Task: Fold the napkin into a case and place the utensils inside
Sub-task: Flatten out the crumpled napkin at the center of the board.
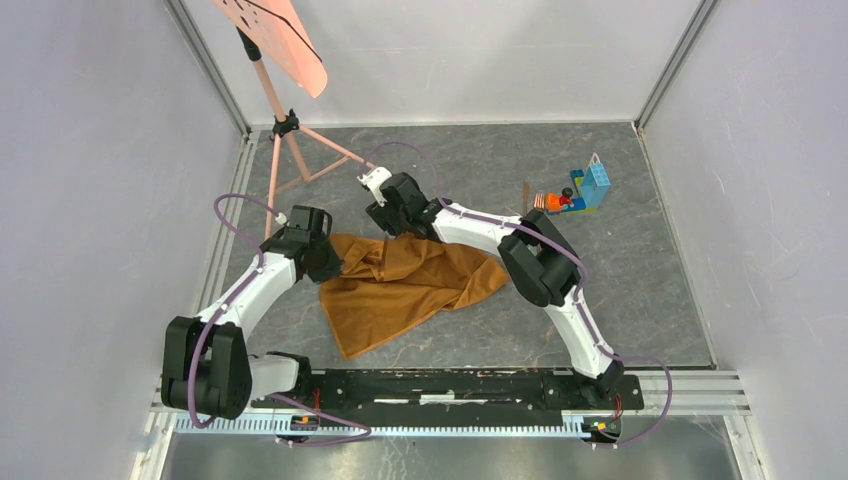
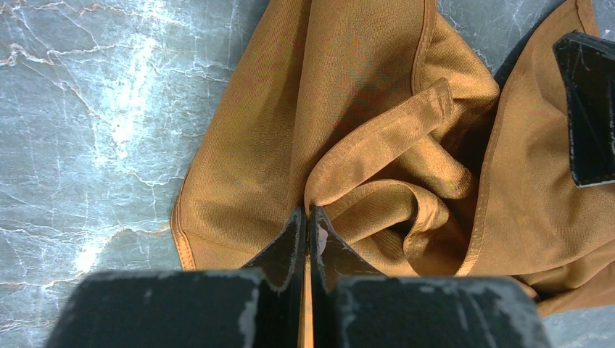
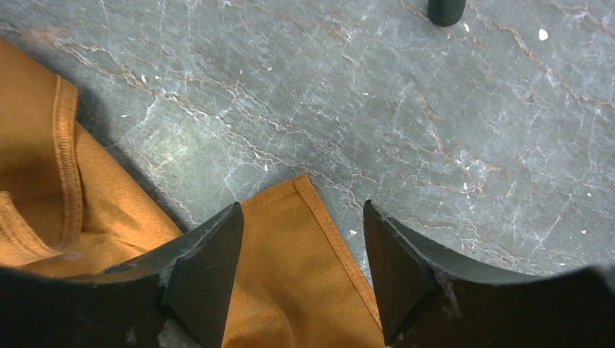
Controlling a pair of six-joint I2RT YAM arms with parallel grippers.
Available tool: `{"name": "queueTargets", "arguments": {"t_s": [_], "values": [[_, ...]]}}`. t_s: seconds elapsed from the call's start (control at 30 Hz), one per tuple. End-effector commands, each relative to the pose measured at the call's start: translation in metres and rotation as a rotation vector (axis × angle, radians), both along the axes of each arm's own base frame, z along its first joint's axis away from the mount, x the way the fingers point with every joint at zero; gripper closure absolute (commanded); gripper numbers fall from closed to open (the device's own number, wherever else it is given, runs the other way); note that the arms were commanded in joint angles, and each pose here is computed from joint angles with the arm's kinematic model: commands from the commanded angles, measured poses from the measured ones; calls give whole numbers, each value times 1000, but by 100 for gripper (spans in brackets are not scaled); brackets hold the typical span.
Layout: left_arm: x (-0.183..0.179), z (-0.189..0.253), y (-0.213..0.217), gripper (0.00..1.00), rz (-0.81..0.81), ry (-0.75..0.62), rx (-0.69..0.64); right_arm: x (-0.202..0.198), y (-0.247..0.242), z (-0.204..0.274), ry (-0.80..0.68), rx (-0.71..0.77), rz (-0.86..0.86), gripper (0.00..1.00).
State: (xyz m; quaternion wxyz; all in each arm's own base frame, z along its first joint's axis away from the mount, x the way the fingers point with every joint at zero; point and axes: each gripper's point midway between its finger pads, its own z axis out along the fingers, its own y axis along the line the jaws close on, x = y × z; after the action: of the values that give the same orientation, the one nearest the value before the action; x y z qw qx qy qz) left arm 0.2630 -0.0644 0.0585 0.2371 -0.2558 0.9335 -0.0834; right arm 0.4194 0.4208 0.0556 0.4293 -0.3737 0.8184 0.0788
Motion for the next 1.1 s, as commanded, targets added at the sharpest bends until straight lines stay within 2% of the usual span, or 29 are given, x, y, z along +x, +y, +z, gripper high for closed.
{"name": "queueTargets", "arguments": {"t_s": [0.0,0.17,0.33,0.47,0.6,0.7,0.87,1.07], "values": [[7,6,-1,98,-17,-36,-3,12,2,5,-35,30,-38,33],[12,7,-2,98,-18,-34,-4,12,-1,-17,-6,31,-51,34],[15,8,-3,98,-18,-34,-5,10,-8,-38,16,43,-81,44],[15,9,-1,98,-21,-39,6,10,-9,-50,45,66,-78,60],[17,15,0,98,-24,-52,14,15,-14,-46,39,93,-95,82],[17,23,3,98,-21,-68,25,23,-16,-17,-8,107,-96,99],[19,62,16,98,17,-178,72,13,-36,76,-114,176,-117,100],[8,139,34,98,62,-420,112,-46,-89,159,-219,353,-130,100]]}}
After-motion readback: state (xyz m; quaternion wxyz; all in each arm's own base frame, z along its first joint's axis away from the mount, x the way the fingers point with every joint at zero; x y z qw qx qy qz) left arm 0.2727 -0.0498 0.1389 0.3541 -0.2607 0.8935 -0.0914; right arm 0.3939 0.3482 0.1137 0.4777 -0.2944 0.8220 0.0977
